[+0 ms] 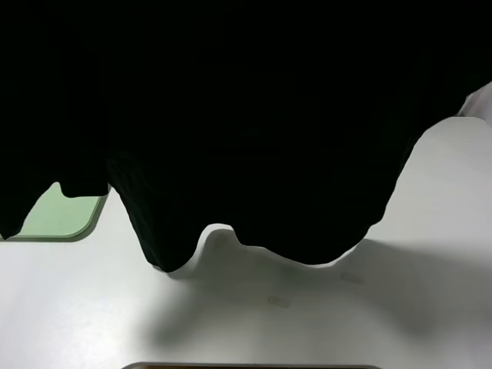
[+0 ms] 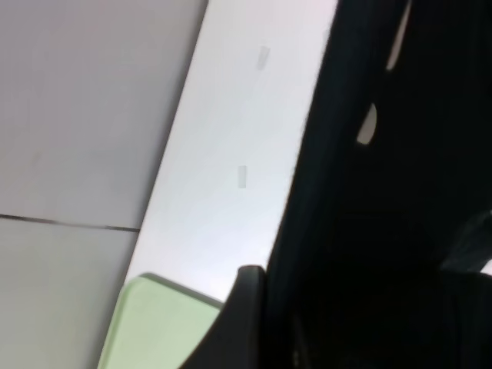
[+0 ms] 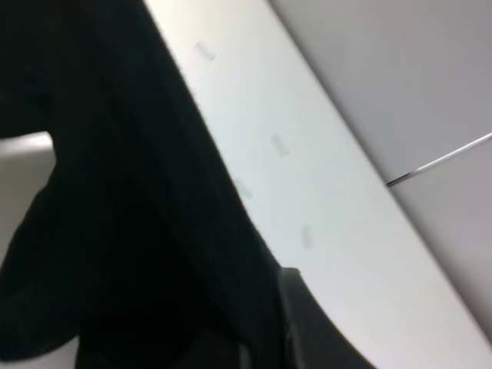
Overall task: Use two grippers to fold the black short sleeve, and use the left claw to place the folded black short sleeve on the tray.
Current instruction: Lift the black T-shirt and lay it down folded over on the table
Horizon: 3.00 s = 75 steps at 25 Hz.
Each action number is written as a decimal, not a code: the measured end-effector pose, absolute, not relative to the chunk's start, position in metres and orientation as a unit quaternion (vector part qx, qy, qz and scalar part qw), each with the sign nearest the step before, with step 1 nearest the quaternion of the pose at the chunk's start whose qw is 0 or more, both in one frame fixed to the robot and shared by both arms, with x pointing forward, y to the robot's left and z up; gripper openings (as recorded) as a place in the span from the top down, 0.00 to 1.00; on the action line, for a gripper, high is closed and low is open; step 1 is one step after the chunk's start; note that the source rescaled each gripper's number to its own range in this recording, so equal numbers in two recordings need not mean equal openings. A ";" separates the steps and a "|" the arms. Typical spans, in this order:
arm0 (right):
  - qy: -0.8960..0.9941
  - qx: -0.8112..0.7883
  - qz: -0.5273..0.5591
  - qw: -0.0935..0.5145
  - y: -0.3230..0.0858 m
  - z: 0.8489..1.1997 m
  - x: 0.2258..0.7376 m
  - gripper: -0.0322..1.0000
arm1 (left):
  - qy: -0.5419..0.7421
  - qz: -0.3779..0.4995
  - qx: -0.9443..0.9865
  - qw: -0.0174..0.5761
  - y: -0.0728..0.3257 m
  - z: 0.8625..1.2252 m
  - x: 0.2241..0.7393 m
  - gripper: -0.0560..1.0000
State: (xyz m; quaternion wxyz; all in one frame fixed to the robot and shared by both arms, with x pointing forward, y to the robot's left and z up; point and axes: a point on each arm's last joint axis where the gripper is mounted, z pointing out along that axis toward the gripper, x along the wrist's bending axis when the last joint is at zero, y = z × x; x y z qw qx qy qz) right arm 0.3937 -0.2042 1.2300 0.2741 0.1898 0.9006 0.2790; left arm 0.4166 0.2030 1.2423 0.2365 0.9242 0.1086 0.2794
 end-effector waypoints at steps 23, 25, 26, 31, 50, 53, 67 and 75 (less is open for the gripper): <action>0.896 0.192 0.143 0.375 -0.186 1.147 0.540 0.97 | 0.072 0.313 0.946 0.049 0.167 1.129 0.552 0.95; 0.886 0.198 0.148 0.392 -0.191 1.138 0.558 0.97 | 0.072 0.332 0.939 0.055 0.167 1.118 0.569 0.95; 0.881 0.198 0.153 0.402 -0.192 1.135 0.566 0.97 | 0.072 0.344 0.934 0.061 0.167 1.113 0.578 0.95; 0.860 0.204 0.165 0.438 -0.205 1.115 0.601 0.97 | 0.082 0.383 0.916 0.091 0.164 1.086 0.615 0.95; 0.912 0.287 0.108 0.272 -0.214 1.054 0.608 0.97 | 0.212 0.247 0.939 0.113 0.157 1.011 0.613 0.95; 0.918 0.301 0.102 0.236 -0.214 1.049 0.604 0.97 | 0.214 0.225 0.945 0.102 0.160 0.995 0.605 0.95; 0.924 0.324 0.005 0.202 -0.239 1.044 0.595 0.18 | 0.199 0.206 0.957 0.041 0.180 0.972 0.596 0.47; 0.908 0.349 -0.012 0.231 -0.245 1.046 0.599 0.00 | 0.198 0.222 0.953 0.055 0.179 0.974 0.599 0.01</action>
